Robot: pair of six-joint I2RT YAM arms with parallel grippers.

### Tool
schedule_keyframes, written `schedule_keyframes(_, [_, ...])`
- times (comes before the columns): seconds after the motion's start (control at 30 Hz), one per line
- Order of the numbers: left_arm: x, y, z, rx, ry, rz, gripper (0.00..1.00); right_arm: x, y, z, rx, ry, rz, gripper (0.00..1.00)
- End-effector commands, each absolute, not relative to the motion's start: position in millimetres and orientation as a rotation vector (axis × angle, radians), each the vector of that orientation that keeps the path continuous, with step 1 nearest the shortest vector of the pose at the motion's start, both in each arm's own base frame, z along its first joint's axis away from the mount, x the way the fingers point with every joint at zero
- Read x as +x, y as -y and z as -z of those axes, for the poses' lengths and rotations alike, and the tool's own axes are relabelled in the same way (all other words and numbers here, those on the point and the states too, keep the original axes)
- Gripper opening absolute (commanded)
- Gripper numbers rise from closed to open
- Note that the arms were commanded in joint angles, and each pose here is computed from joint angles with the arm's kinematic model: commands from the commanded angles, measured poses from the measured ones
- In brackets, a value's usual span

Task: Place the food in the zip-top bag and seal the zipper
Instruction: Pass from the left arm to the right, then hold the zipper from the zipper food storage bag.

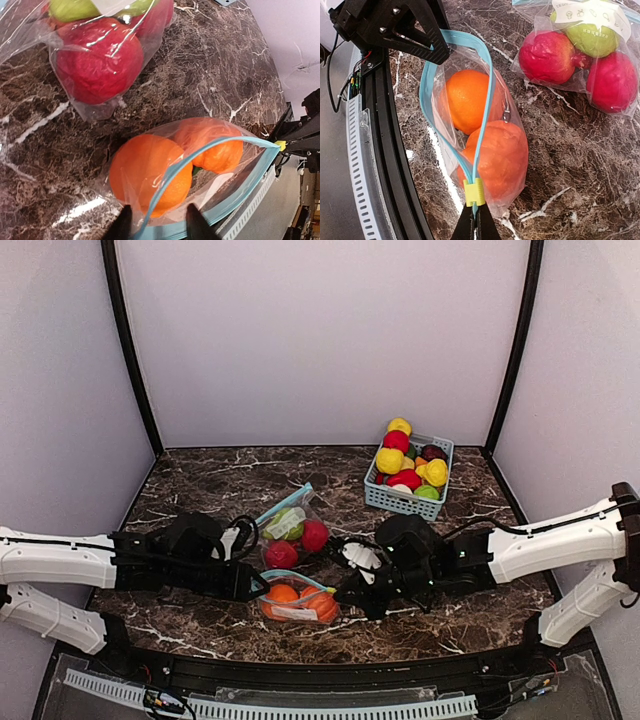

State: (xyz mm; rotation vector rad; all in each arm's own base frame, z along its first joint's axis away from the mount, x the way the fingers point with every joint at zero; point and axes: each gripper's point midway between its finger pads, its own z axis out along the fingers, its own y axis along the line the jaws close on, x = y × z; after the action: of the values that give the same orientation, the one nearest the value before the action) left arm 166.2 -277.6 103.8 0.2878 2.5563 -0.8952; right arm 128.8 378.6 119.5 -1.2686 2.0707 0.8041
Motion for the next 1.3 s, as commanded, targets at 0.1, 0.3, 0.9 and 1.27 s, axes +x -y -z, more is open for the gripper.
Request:
schedule_keyframes(0.1, [168.5,249.3,-143.1,0.547,-2.454,0.675,0.78,113.2,-389.4,-135.7,-1.32,-2.004,-0.925,0.0])
schedule_keyframes(0.3, [175.3,275.0,-192.6,0.91,-2.226,0.645,0.87,106.5,-389.9,-132.5,-1.353,-1.995,-0.967,0.0])
schedule_keyframes(0.9, [136.8,388.3,-186.4,1.381,-1.791,1.258,0.69,108.4,-389.3,-142.4,-1.286,-1.964,-1.096,0.0])
schedule_keyframes(1.27, [136.8,396.0,-159.8,1.378,-1.841,1.307,0.48,111.7,-383.5,-144.6,-1.255,-1.966,-1.14,0.0])
